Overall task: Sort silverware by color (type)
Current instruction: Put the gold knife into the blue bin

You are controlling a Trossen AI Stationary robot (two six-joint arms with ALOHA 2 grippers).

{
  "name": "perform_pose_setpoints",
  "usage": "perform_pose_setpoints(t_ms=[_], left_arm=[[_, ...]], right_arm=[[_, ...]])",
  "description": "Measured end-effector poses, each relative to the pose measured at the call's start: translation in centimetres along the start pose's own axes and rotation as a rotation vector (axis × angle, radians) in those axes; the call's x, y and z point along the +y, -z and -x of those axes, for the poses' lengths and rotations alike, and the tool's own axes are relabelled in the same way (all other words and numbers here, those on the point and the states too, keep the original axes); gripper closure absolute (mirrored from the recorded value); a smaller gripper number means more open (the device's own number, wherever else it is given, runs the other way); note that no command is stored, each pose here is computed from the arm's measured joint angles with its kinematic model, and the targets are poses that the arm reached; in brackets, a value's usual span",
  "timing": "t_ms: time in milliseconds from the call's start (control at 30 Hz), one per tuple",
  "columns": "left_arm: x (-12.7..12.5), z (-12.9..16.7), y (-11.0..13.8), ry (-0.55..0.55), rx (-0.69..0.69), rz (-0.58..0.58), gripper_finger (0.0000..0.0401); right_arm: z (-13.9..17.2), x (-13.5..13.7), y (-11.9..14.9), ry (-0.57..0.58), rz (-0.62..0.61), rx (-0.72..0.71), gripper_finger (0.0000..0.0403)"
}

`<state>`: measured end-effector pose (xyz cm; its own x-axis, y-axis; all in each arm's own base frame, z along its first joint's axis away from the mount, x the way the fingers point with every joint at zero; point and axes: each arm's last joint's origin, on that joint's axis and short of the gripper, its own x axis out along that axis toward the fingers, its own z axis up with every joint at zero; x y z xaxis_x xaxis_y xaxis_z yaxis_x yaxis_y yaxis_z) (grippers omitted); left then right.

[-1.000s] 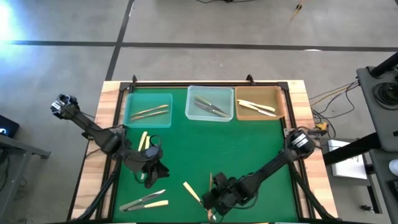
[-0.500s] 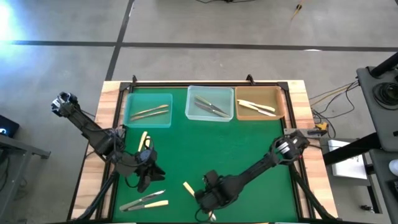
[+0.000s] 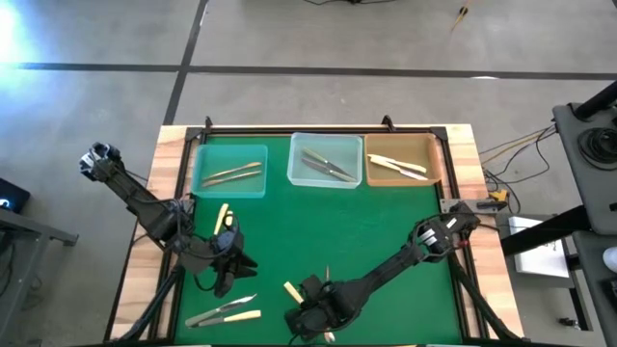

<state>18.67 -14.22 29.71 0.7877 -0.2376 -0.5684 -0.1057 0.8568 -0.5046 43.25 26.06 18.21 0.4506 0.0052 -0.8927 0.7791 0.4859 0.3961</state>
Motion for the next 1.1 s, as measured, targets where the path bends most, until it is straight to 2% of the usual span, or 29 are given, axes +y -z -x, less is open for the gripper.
perform_pose_setpoints(t_ms=[133, 233, 467, 567, 733, 833, 867, 967, 1100], left_arm=[[0.0, 0.0, 0.0, 0.000, 0.000, 0.002, 0.0304], [0.0, 0.0, 0.0, 0.001, 0.000, 0.003, 0.0304], [0.0, 0.0, 0.0, 0.004, -0.002, 0.005, 0.0304], [0.0, 0.0, 0.0, 0.004, -0.002, 0.006, 0.0304], [0.0, 0.0, 0.0, 0.004, -0.002, 0.006, 0.0304], [0.0, 0.0, 0.0, 0.004, -0.002, 0.005, 0.0304], [0.0, 0.0, 0.0, 0.004, -0.002, 0.006, 0.0304], [0.0, 0.0, 0.0, 0.004, -0.002, 0.006, 0.0304], [0.0, 0.0, 0.0, 0.005, -0.003, 0.006, 0.0304]], right_arm=[[0.7, 0.6, 0.0, -0.030, 0.045, 0.005, 0.0390], [0.7, 0.2, -0.1, 0.011, 0.076, 0.001, 0.0390], [0.9, -0.8, -0.8, 0.119, -0.030, -0.005, 0.0390], [1.4, -1.2, -1.3, 0.164, -0.010, -0.004, 0.0390], [1.7, -1.2, -1.7, 0.168, 0.026, 0.000, 0.0390], [2.4, -3.0, -1.8, 0.350, -0.036, -0.017, 0.0390], [2.5, -3.2, -1.8, 0.371, -0.054, -0.017, 0.0390], [2.5, -3.0, -1.7, 0.353, -0.121, -0.006, 0.0390], [2.1, -2.6, -1.6, 0.306, -0.139, 0.021, 0.0390]])
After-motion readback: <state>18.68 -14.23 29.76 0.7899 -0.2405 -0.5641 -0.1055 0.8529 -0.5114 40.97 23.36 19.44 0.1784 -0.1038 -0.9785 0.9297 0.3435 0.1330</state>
